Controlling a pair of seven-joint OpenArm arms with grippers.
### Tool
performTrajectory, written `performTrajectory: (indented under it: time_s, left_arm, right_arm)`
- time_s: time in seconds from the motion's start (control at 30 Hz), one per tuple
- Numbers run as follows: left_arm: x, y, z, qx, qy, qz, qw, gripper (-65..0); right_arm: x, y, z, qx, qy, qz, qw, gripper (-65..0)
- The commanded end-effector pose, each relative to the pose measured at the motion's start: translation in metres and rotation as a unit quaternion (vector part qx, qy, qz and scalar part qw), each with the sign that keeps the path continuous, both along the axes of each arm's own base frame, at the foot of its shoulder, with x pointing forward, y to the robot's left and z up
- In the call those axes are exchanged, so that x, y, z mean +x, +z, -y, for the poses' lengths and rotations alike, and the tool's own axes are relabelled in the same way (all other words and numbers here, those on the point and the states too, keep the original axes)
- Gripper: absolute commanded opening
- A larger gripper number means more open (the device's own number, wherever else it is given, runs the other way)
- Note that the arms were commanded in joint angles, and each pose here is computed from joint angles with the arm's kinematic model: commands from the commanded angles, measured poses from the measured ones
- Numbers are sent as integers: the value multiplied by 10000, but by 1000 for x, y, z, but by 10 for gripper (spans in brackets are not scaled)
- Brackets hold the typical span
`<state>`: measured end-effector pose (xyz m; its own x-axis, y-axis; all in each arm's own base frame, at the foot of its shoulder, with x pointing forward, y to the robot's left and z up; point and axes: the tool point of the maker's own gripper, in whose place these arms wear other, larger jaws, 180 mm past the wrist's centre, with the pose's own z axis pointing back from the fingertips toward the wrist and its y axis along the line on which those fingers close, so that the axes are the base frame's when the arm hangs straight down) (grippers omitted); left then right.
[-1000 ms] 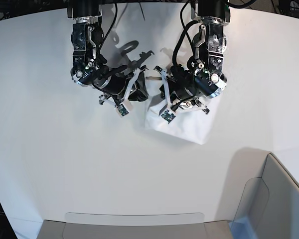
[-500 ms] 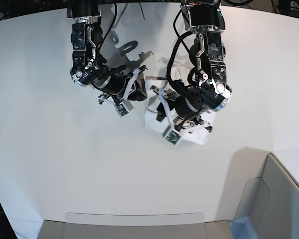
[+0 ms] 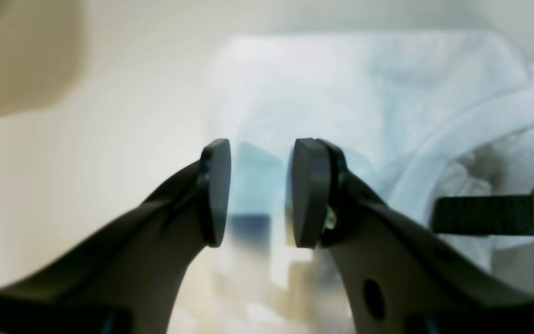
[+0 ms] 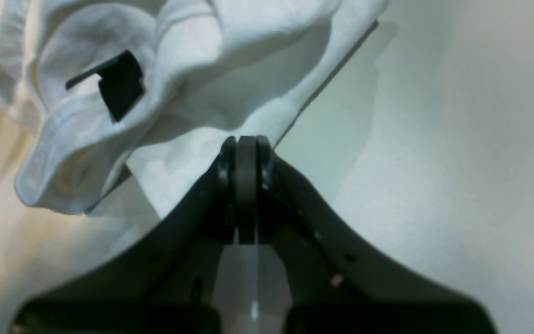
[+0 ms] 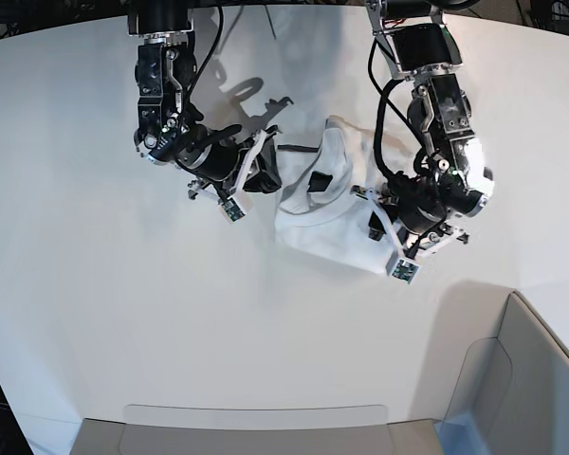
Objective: Layout the t-shirt on the table in an organized manner, then fold the t-shirt properly
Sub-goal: 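Grasp the folded bundle edges with both grippers and tuck them in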
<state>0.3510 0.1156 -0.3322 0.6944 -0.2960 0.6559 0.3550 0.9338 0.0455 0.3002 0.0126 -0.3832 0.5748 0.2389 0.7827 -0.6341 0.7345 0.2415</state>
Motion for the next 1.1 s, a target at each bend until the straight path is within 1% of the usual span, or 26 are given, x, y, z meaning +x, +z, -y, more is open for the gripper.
performTrajectory:
  time_s: [0.0,0.1,0.17,0.23,0.3,0.4,0.47,0.57,0.63,0.67,0.73,0.8,0.93,1.0,1.07]
  left_arm:
    - [9,-1,4,-160,-34,118,9998,-416]
    - [11,-32,6,-386,-71,-70,9992,-416]
    - [12,-41,7,-469,-74,-115,9988,-417]
    - [15,-39,2,-455,-33,-77,9989,-417]
    - [26,-20,-17,-380,181,180,9990,-417]
    - [34,12,-52,-206,631,406,9970,-417]
    - [33,38,-77,46,908,512,9945,-417]
    - [22,66,-93,432,1072,570,9917,-417]
    - [18,81,-96,566,1112,785,9891,-417]
    - [14,81,-97,598,1117,789,9888,-417]
    - [-2,65,-96,651,1107,585,9900,-417]
    - [-17,52,-97,707,1098,407,9906,-417]
    - [-47,24,-97,785,1066,-30,9912,-419]
    - [-56,12,-95,764,1050,-220,9913,-448]
    - [-61,4,-94,741,1038,-344,9912,-487]
  right_arm:
    - [11,19,-5,207,0,292,9994,-650]
    - [11,22,-4,207,-3,346,9992,-650]
    - [10,25,-4,207,-10,392,9990,-650]
    - [9,30,-3,207,-17,468,9987,-650]
    - [8,33,-3,207,-21,506,9985,-650]
    - [7,34,-3,206,-25,529,9984,-650]
    - [7,35,-3,206,-26,537,9983,-650]
    - [7,34,-3,206,-25,529,9984,-650]
    - [7,35,-3,206,-26,537,9983,-650]
    - [8,35,-3,214,-26,544,9983,-650]
    - [10,40,-5,321,-26,575,9978,-650]
    - [11,48,-8,551,-28,613,9966,-650]
    - [16,75,-7,913,16,900,9917,-650]
    - [20,96,-10,1211,60,1096,9865,-650]
    - [24,115,-10,1372,154,1331,9814,-650]
